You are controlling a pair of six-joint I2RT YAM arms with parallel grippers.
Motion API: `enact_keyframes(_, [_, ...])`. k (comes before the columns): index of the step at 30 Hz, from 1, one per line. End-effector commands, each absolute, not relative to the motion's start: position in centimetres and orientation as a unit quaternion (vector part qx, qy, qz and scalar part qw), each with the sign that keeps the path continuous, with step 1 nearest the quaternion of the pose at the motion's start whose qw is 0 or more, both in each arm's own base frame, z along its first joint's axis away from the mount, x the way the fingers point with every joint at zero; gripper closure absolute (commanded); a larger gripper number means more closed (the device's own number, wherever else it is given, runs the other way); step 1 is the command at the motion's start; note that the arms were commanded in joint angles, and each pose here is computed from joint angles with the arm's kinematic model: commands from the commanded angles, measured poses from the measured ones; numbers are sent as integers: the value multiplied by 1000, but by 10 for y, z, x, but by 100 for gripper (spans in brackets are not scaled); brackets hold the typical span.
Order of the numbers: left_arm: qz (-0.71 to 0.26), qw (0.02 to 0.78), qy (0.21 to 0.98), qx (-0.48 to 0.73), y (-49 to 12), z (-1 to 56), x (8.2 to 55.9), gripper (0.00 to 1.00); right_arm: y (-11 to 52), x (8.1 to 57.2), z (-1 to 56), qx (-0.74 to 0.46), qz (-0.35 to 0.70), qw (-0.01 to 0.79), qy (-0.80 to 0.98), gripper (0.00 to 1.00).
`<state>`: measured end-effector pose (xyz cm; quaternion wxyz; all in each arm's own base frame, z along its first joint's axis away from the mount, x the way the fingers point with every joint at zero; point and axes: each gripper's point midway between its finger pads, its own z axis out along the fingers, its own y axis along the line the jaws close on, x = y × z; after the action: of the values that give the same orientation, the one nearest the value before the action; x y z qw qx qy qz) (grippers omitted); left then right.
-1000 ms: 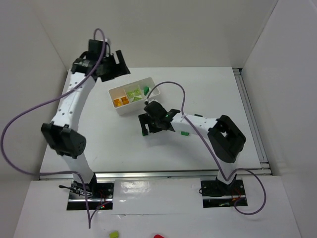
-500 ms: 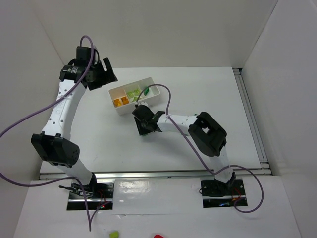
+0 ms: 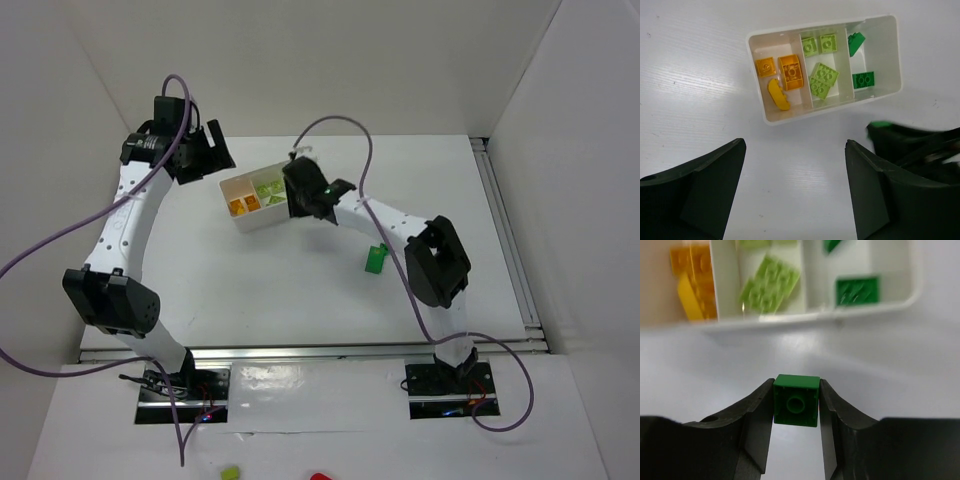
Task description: Sort the legos into containers by color
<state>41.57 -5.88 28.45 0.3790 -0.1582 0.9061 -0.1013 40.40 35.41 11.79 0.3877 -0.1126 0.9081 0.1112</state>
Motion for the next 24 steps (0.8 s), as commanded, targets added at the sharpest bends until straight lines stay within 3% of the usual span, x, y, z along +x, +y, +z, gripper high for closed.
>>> enact_keyframes(1, [-103,380,908,-144,-58,286,407,10,341,462,186,-88,109,465,874,78])
enact_keyframes(4, [-100,372,912,-145,-57,279,405,10,342,503,192,-81,101,483,866,77])
enact_keyframes(5, [-99,372,912,-141,-57,278,405,10,349,510,170,-92,94,470,873,77])
enact_keyframes(7, [-101,363,916,-139,-58,274,402,10,345,536,189,-77,95,496,860,75])
enact_keyframes(12, [-98,359,918,-135,-58,272,400,9,353,564,173,-64,108,506,853,69])
enact_keyframes(14, [-97,355,920,-136,-58,271,401,9,353,568,179,-64,122,511,849,45])
enact_keyframes(16, [-97,355,920,-136,-58,271,401,9,354,569,184,-63,124,514,846,28])
enact_keyframes(21, [-102,358,918,-134,-60,274,402,9,328,552,253,-39,121,562,817,26])
enact_keyframes(22, [-101,354,920,-134,-60,271,403,9,320,544,241,-39,109,552,825,26])
enact_keyframes(24, [-99,354,921,-130,-63,271,403,9,292,528,273,-12,96,568,817,29])
